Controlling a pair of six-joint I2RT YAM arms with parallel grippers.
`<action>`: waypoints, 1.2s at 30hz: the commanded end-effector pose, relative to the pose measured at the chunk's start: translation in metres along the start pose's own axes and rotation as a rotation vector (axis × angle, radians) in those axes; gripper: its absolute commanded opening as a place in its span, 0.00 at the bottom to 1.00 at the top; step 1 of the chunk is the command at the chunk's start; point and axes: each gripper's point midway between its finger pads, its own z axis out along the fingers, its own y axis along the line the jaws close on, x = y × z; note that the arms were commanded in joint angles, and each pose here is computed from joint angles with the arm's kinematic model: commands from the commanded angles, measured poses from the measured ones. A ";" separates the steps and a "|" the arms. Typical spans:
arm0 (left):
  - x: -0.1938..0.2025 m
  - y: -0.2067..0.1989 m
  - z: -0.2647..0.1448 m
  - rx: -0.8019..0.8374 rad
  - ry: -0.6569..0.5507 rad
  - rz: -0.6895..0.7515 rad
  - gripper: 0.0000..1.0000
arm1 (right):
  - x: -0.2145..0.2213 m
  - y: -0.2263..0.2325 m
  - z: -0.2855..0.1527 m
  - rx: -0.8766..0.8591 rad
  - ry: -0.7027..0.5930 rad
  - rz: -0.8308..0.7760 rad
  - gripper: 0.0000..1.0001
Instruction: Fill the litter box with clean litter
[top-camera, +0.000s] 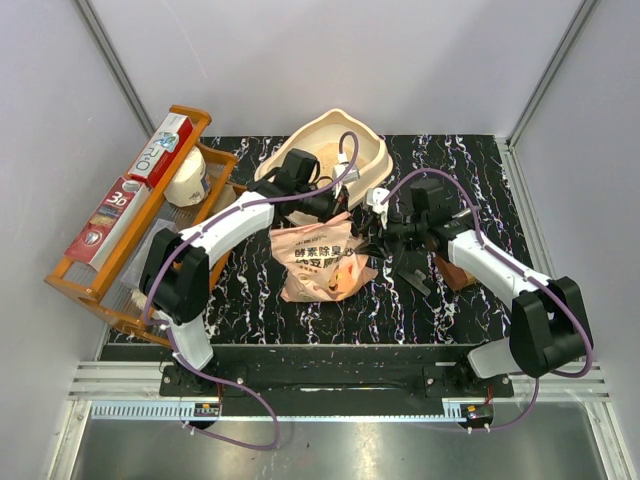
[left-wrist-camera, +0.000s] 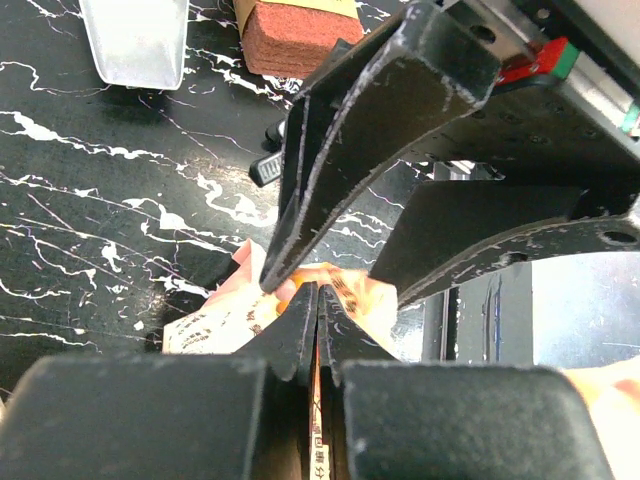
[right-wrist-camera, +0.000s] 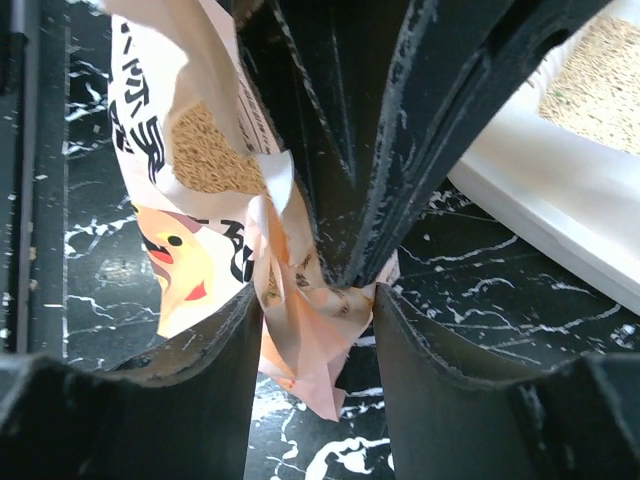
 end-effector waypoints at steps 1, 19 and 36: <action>-0.017 -0.007 -0.012 0.019 -0.041 0.044 0.00 | -0.031 0.011 0.002 -0.099 -0.100 -0.010 0.52; -0.022 -0.001 -0.014 0.025 -0.044 0.038 0.00 | -0.023 -0.002 0.001 -0.019 -0.075 0.001 0.56; -0.021 -0.002 -0.014 0.040 -0.036 0.035 0.00 | -0.037 0.008 -0.006 -0.126 -0.118 0.049 0.60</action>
